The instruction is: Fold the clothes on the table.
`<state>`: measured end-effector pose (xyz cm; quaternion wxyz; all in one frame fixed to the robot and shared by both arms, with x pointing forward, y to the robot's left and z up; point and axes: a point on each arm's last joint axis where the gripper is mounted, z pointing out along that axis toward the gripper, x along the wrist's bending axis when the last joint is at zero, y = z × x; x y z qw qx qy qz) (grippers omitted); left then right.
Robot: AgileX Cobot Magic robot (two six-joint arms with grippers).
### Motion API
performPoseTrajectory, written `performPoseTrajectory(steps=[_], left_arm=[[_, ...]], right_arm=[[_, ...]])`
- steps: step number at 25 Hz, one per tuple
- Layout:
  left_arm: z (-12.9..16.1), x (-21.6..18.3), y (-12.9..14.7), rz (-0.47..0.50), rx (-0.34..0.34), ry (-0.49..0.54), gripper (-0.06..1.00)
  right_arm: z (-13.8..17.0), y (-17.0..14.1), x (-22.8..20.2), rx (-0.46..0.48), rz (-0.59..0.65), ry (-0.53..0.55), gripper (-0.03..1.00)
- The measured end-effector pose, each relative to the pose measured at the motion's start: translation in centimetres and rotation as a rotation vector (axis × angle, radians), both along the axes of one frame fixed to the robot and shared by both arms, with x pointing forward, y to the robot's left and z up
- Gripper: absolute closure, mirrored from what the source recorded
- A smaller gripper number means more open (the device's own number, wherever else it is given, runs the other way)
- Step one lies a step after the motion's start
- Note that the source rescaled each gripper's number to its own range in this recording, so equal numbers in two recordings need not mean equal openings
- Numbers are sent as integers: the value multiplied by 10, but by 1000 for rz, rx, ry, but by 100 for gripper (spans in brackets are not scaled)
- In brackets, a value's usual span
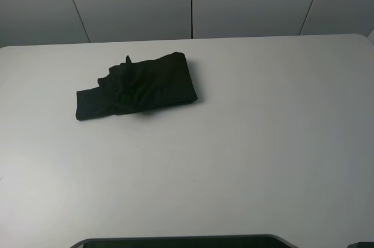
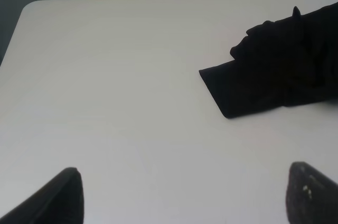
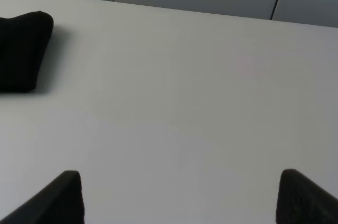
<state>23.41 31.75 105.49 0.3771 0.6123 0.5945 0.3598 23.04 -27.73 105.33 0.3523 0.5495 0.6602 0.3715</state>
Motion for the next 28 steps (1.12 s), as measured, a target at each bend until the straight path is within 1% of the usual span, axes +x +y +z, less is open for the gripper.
performPoseTrajectory(steps=[6,12,14,28], left_arm=[[0,0,0,14,2,0,-6],[0,-2,-1,133,0,0,-6],[0,-3,-1,154,0,0,-6],[0,-3,-1,159,0,0,-6]], right_arm=[[0,0,0,-3,2,-3,14],[0,0,0,-2,3,-5,14],[0,0,0,-2,3,-5,14],[0,0,0,-2,3,-5,14]])
